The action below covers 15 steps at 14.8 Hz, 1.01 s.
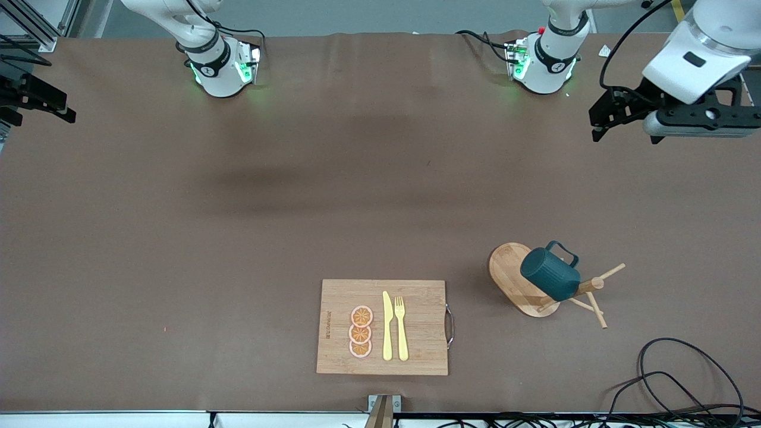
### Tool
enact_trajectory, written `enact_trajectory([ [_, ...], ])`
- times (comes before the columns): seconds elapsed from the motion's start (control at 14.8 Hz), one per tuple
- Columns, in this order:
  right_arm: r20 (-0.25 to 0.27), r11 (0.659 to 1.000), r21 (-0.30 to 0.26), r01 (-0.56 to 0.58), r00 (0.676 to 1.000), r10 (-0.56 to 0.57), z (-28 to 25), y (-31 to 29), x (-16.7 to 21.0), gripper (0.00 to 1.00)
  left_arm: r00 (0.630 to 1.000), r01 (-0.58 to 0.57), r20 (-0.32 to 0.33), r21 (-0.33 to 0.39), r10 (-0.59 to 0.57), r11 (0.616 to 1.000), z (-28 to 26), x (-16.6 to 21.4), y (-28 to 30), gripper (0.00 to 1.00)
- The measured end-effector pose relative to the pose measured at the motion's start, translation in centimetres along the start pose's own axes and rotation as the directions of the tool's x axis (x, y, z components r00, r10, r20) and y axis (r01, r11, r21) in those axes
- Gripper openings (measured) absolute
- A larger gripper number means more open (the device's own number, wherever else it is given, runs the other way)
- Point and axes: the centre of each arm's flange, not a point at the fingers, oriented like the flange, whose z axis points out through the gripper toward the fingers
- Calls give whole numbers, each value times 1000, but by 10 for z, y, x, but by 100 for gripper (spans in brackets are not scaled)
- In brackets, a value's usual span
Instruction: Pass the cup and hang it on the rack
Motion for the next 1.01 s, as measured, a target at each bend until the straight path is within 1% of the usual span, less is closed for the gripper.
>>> enact_trajectory([
  [0.27,0,1000,0,0,1000,0,0,0,0,100,1000,21,13,-5,-21,1000,4,16,-22,100],
  [0.54,0,1000,0,0,1000,0,0,0,0,100,998,57,19,-43,-56,997,5,18,-38,100],
  [0.74,1,1000,0,0,1000,0,0,0,0,100,996,82,22,-39,-81,996,5,19,-43,100],
  [1.01,1,1000,0,0,1000,0,0,0,0,100,996,86,18,-11,-86,996,6,19,-46,100],
])
